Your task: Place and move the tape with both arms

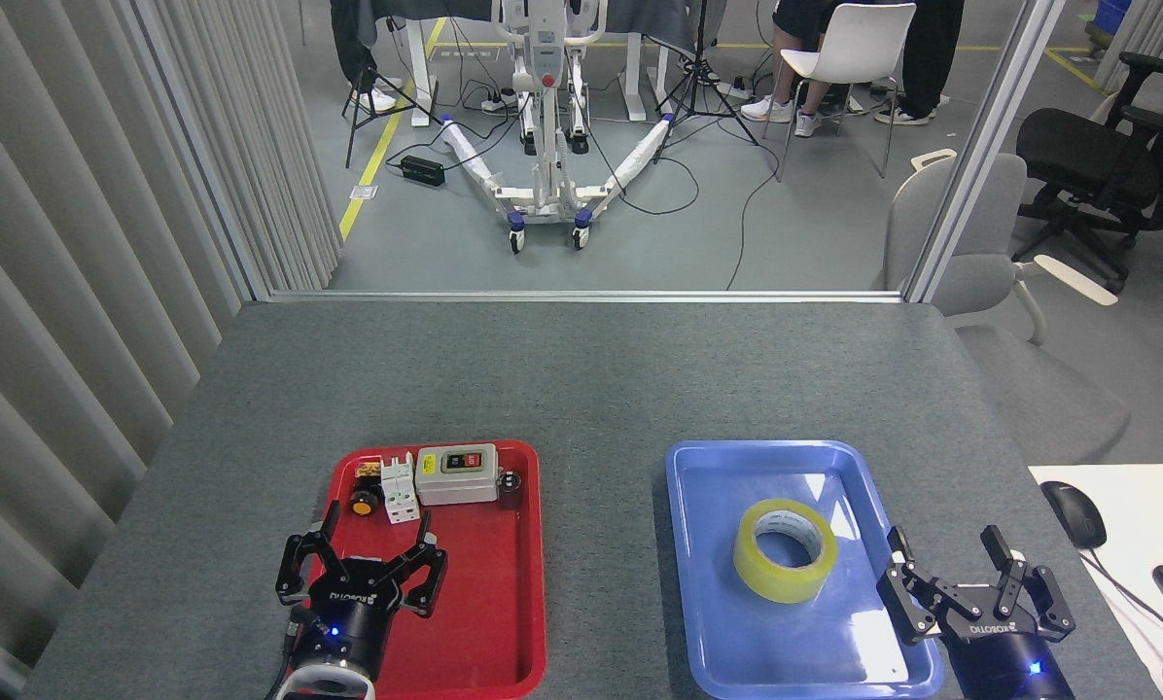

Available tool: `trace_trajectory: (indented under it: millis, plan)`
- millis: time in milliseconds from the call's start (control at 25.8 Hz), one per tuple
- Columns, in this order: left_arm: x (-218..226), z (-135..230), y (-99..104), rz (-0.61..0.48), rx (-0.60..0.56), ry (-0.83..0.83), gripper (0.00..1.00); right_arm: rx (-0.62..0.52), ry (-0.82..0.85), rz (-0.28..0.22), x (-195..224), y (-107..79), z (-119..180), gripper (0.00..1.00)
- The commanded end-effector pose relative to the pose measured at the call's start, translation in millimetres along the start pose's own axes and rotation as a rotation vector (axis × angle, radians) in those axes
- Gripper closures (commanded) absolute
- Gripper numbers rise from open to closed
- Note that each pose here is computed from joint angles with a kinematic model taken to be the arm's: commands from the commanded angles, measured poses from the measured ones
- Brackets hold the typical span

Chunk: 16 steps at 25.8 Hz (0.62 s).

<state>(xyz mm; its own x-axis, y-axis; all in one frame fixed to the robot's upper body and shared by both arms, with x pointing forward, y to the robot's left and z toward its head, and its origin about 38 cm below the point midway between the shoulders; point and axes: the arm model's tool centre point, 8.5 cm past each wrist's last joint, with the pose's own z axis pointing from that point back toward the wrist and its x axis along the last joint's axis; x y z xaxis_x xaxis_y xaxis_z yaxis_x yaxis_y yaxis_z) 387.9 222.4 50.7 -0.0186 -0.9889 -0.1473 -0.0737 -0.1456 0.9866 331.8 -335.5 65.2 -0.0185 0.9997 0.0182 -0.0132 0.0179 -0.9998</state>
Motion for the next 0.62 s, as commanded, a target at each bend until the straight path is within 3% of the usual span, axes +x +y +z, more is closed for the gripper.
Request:
trace_trajectory:
  millis: [0,581]
  plan:
    - [-0.3,0.0,0.2,-0.001,0.0,0.001,0.0,0.012,0.0,-0.001,0.2,3.9,3.6,0.01]
    - [-2.1,0.0,2.3,0.0,0.007,0.008,0.0,0.013,-0.001,-0.001,1.1,4.3,3.6,0.01]
